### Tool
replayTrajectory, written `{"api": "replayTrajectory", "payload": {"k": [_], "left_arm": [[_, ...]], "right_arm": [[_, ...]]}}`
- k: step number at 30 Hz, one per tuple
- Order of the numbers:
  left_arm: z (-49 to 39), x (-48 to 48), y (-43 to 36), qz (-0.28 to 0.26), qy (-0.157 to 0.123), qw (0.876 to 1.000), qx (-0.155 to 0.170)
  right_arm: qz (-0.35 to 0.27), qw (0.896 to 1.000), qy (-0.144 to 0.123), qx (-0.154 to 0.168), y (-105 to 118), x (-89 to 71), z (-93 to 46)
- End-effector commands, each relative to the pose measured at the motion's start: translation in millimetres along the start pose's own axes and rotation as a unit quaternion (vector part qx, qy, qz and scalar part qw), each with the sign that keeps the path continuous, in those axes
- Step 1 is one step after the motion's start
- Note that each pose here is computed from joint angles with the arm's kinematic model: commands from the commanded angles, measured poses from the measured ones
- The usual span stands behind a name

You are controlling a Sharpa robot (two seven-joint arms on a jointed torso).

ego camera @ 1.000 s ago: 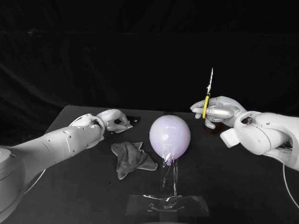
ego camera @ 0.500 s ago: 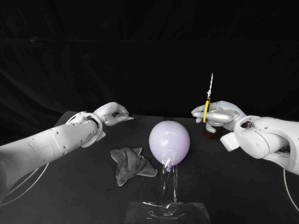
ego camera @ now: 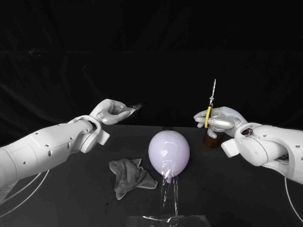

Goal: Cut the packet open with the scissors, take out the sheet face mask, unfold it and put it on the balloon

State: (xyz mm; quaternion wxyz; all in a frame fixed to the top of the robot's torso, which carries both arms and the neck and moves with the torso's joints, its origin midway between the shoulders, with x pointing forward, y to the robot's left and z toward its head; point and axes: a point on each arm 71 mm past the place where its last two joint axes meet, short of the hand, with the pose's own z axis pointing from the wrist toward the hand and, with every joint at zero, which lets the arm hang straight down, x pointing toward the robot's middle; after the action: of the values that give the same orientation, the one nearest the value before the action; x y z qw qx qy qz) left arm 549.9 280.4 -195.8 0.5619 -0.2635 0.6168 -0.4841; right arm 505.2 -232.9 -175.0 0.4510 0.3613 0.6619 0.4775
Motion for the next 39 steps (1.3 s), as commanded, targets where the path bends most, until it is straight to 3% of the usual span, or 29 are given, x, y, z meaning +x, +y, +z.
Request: {"api": "replayTrajectory", "payload": {"k": [1,8,16,27,34,39], "left_arm": [[-1.2,16.8,-4.3,-0.206,0.02,0.977,-0.055],[-0.8,53.3,-24.0,-0.335,0.055,0.939,-0.058],[-0.4,79.1,-37.6,-0.393,0.077,0.915,-0.049],[-0.3,89.0,-54.3,-0.418,0.092,0.903,-0.033],[-3.1,101.8,-65.0,-0.43,0.13,0.893,-0.034],[-3.7,105.9,-68.8,-0.431,0.156,0.888,-0.035]], "right_arm": [[-0.003,0.998,-0.023,-0.05,8,-2.3,0.9],[-0.002,0.996,-0.036,-0.078,12,1.3,1.7],[0.012,0.994,-0.039,-0.101,15,12.5,-0.6],[0.042,0.995,-0.045,-0.076,13,21.0,-3.6],[0.045,0.996,-0.03,-0.07,13,28.3,-4.3],[0.046,0.996,-0.021,-0.076,16,33.7,-3.6]]}}
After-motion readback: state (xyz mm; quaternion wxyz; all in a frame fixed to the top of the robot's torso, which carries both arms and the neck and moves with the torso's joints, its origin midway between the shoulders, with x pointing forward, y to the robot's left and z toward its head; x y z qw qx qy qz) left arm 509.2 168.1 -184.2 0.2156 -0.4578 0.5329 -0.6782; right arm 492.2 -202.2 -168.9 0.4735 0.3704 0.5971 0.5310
